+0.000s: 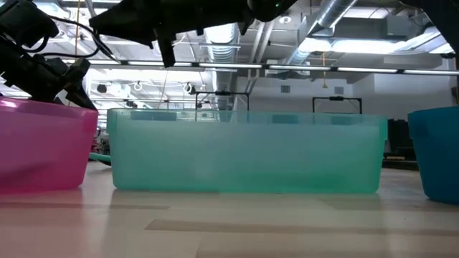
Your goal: Sort silverware by color (type)
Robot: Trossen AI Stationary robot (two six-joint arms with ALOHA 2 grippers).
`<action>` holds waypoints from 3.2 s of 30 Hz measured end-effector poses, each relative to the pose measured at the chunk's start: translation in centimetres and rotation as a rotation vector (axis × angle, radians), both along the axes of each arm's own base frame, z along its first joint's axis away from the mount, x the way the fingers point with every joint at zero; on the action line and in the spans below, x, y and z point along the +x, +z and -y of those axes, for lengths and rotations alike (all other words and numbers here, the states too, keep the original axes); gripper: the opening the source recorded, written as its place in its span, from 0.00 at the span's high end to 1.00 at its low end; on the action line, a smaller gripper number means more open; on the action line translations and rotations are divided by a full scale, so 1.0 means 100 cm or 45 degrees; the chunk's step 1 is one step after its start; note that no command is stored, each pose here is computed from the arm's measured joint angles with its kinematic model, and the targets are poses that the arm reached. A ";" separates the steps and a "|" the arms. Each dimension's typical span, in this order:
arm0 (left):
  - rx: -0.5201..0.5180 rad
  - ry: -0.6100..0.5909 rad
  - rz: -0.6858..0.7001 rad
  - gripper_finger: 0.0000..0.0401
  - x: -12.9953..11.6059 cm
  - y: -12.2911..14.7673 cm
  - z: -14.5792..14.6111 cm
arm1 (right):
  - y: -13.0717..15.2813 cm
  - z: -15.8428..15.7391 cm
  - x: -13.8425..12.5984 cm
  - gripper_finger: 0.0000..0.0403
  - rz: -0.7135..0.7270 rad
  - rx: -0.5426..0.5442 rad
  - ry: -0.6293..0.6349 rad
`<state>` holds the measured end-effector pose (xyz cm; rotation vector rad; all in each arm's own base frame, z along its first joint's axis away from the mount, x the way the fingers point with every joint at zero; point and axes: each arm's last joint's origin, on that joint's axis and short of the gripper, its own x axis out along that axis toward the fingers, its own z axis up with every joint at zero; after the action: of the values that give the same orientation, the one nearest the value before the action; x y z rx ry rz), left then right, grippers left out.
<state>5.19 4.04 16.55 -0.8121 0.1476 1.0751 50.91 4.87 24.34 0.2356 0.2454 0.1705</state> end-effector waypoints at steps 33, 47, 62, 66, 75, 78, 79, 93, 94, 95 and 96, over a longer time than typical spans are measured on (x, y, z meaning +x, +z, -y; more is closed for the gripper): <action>-0.058 -0.067 0.041 0.58 0.002 0.000 0.001 | -0.008 -0.026 0.028 0.94 0.061 -0.036 0.155; -0.047 -0.062 0.033 0.58 0.001 0.000 0.001 | -0.003 -0.028 0.027 0.94 0.041 -0.147 0.186; -0.045 -0.060 0.032 0.58 0.001 0.000 0.001 | -0.029 -0.037 0.033 0.94 0.020 -0.131 0.245; -0.045 -0.059 0.033 0.58 0.001 0.000 0.001 | -0.040 -0.045 0.037 0.94 -0.005 -0.097 0.255; -0.044 -0.056 0.033 0.58 0.001 0.000 0.001 | -0.031 -0.049 0.036 0.94 0.016 -0.152 0.326; -0.043 -0.054 0.032 0.58 0.001 0.000 0.001 | -0.035 -0.050 0.035 0.94 -0.020 -0.202 0.347; -0.041 -0.051 0.031 0.58 0.001 0.000 0.001 | -0.037 -0.051 0.034 0.94 -0.035 -0.219 0.356; -0.039 -0.037 0.032 0.58 0.001 0.000 0.001 | -0.079 -0.064 0.043 0.94 -0.105 -0.272 0.410; -0.040 -0.037 0.033 0.58 0.001 0.000 0.001 | -0.080 -0.066 0.045 0.94 -0.116 -0.269 0.413; -0.040 -0.036 0.033 0.58 0.001 0.000 0.001 | -0.078 -0.068 0.046 0.94 -0.119 -0.267 0.417; -0.040 -0.037 0.033 0.58 0.001 0.000 0.001 | -0.074 -0.070 0.047 0.94 -0.119 -0.268 0.420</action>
<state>5.28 3.96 16.52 -0.8494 0.1544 1.0369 55.57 11.85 16.91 -0.0081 0.3919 0.4583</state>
